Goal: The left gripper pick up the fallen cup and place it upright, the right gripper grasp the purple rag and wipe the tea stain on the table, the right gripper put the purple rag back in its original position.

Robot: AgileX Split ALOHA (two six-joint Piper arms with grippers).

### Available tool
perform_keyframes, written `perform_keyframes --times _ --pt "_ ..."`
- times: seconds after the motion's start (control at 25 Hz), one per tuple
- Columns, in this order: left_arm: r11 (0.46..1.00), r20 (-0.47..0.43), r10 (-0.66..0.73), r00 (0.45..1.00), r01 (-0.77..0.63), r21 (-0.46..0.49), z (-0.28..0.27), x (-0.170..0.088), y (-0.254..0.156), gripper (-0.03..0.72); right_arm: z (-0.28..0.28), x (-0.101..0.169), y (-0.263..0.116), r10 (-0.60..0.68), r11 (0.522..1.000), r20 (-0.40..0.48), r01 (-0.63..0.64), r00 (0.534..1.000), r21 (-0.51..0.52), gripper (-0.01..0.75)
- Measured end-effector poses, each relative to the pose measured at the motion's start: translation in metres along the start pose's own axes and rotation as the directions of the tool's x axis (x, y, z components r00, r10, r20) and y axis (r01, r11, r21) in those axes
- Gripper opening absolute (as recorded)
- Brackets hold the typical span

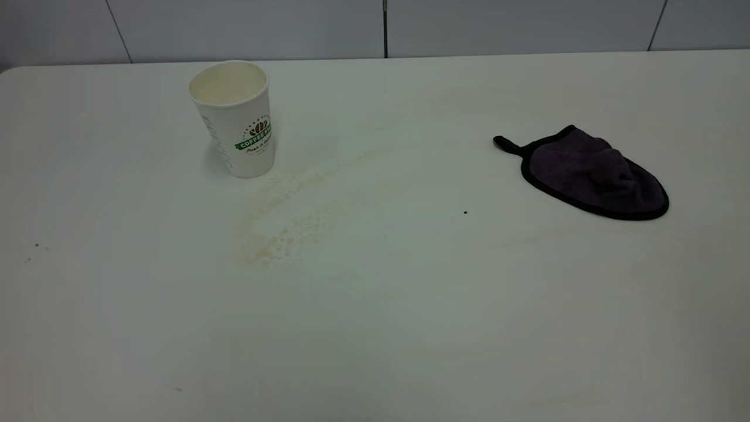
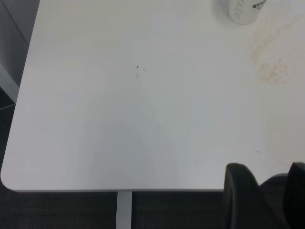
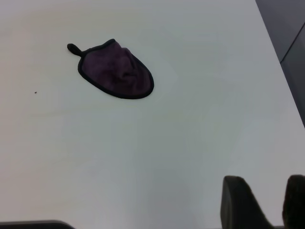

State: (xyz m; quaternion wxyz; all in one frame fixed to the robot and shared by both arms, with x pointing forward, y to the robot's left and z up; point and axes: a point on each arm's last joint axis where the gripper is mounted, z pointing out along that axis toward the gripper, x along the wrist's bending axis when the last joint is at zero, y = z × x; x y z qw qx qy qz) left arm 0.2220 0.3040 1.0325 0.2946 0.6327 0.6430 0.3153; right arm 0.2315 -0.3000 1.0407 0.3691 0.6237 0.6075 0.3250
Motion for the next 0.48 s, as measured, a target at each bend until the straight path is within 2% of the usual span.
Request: perform_keyframes --times 0.48 --pt "1.000 0.000 -0.001 1.000 0.001 0.000 0.0000 0.0000 0.0000 0.253 0.0000 0.0000 -0.0001 0.000 1.000 0.000 0.000 1.000 0.001 0.237"
